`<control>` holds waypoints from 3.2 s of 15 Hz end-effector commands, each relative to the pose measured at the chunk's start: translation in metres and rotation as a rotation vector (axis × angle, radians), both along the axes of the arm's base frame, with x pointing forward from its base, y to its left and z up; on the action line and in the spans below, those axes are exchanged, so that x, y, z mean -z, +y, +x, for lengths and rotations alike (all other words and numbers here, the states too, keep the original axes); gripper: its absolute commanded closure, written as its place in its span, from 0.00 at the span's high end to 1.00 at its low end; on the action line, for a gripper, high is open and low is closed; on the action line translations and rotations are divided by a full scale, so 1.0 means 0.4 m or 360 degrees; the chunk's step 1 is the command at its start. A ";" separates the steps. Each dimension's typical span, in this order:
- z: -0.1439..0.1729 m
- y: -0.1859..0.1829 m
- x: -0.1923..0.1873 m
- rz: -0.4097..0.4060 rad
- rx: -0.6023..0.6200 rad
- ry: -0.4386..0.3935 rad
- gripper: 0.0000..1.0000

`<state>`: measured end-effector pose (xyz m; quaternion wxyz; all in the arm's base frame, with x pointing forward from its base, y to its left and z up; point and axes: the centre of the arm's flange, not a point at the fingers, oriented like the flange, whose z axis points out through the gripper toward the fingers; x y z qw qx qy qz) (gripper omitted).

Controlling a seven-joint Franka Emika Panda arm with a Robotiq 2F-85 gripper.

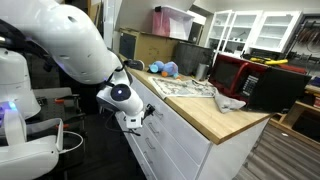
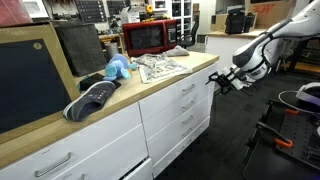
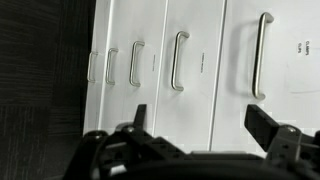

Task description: Open the topmost drawer on the right

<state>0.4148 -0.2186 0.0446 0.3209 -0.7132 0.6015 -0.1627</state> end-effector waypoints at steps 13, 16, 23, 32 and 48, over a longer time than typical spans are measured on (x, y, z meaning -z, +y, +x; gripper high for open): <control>0.079 0.208 0.056 0.0025 0.0055 -0.0083 1.00; 0.103 0.232 0.060 0.0036 0.0046 -0.0086 1.00; 0.177 0.275 0.071 0.0018 0.0025 -0.0115 1.00; 0.154 0.268 0.174 -0.0177 -0.0071 0.0057 1.00; 0.019 0.171 0.078 -0.0258 -0.0182 0.0219 1.00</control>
